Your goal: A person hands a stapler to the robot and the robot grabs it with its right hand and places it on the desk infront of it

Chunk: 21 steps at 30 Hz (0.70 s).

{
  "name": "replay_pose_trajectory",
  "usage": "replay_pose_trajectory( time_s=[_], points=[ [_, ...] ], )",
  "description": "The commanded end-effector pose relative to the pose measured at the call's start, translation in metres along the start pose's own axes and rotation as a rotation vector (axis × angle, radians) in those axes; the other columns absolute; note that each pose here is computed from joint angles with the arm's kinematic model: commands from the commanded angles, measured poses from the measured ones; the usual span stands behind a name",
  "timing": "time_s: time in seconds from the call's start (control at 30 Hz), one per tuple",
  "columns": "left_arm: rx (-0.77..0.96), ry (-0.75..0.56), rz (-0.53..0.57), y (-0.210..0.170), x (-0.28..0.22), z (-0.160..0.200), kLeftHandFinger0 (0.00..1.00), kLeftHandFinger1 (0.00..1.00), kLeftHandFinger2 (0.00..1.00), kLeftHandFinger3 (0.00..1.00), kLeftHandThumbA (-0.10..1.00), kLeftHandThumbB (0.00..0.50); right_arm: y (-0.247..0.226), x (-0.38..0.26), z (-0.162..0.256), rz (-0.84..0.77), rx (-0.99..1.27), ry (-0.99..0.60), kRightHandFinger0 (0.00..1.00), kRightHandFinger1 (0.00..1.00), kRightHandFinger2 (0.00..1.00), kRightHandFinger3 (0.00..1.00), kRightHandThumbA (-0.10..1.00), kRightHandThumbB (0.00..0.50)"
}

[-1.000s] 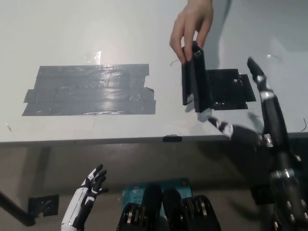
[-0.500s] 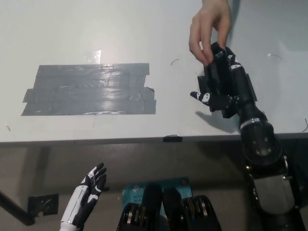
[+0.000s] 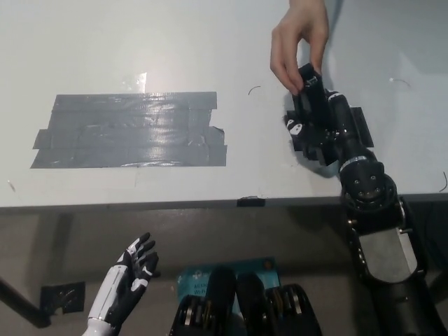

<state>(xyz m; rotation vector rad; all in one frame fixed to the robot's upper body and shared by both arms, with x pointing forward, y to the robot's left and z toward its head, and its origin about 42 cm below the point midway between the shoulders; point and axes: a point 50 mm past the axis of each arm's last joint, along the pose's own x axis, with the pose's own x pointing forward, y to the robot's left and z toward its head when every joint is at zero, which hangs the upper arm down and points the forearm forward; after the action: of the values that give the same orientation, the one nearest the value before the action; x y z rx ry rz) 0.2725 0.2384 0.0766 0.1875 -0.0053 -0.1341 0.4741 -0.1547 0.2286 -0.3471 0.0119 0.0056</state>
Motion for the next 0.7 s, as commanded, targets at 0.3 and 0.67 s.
replay_pose_trajectory(
  time_s=[0.3, 0.67],
  points=[
    [0.006, -0.048, -0.012, 0.006, 0.007, 0.014, 0.73, 0.89, 0.90, 0.93, 0.78, 0.401, -0.016, -0.007, 0.038, -0.054, -0.005, -0.109, 0.04, 0.52, 0.86, 0.89, -0.10, 0.125],
    [0.017, -0.054, -0.016, 0.006, 0.011, 0.015, 0.71, 0.86, 0.88, 0.93, 0.79, 0.407, -0.008, -0.009, 0.080, 0.038, -0.059, -0.185, 0.05, 0.44, 0.78, 0.86, -0.10, 0.125]
  ],
)
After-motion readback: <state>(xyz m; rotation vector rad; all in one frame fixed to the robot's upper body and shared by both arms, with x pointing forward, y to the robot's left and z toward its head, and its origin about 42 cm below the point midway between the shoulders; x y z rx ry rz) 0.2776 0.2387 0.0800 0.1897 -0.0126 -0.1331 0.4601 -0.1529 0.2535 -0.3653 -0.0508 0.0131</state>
